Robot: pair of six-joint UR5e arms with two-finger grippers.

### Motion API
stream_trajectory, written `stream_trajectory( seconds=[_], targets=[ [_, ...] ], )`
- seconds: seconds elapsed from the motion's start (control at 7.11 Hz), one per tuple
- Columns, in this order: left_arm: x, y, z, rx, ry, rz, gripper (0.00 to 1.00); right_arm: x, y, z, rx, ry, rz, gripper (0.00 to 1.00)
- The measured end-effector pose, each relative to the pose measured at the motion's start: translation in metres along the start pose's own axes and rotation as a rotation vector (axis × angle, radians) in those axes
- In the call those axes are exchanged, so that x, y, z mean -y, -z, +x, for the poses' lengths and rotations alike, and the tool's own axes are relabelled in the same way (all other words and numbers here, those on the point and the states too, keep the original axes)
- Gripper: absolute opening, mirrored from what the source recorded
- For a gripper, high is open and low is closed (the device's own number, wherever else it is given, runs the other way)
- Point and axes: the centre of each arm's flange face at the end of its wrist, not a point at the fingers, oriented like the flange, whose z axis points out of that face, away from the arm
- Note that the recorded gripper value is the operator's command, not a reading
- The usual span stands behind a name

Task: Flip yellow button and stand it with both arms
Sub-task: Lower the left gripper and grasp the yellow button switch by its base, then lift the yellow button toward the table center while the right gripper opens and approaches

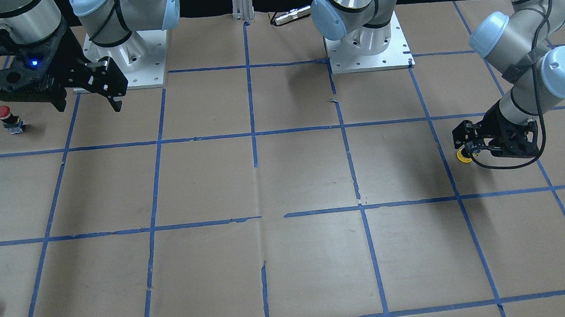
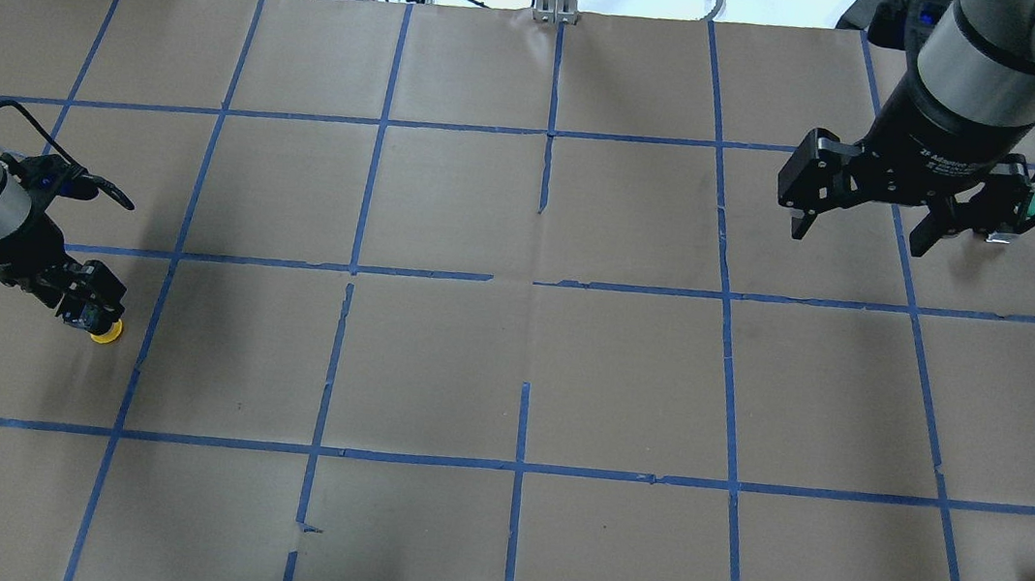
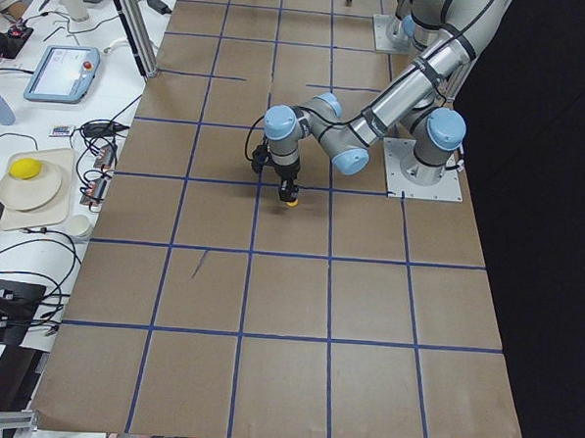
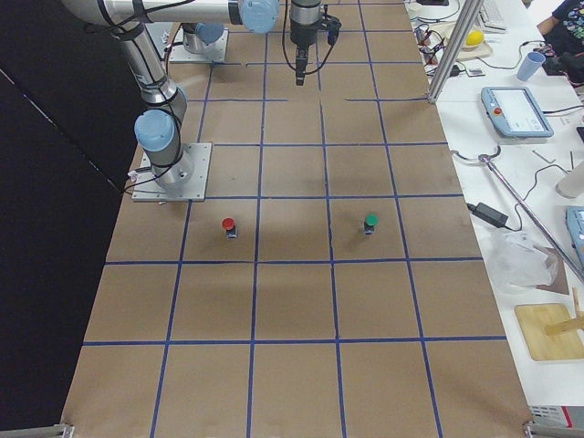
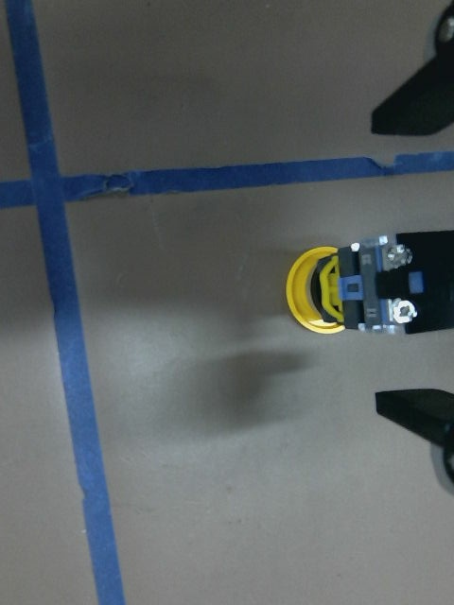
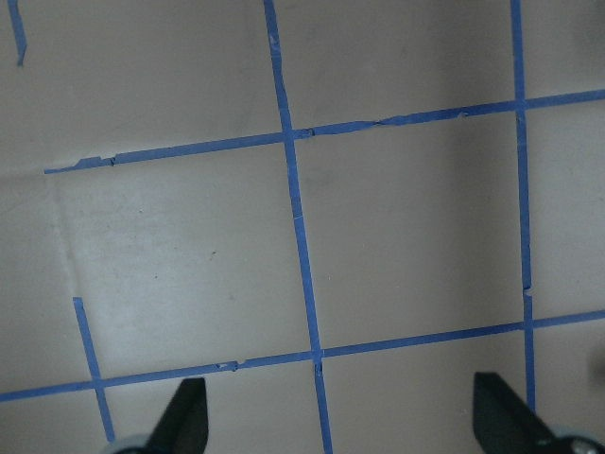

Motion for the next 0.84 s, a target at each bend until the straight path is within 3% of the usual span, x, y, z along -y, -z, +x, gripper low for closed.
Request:
stream_trajectory(
  seconds=[0.14,0.28,0.56,0.84],
  targets=[
    [0.000,0.001,0.000,0.003,-0.001,-0.002,0.15,0.000,0.003,0.000,0.003,-0.090,0.001,1.00],
    [0.000,0.004,-0.001,0.008,-0.002,0.000,0.05,0.000,0.003,-0.001,0.009,-0.176,-0.004,1.00],
    [0.000,0.012,-0.001,0.020,-0.008,0.008,0.06,-0.001,0.002,-0.004,0.045,-0.314,-0.030,1.00],
    [0.005,0.034,0.002,0.026,-0.020,0.005,0.06,-0.003,0.001,-0.014,0.145,-0.490,-0.096,1.00]
  ],
)
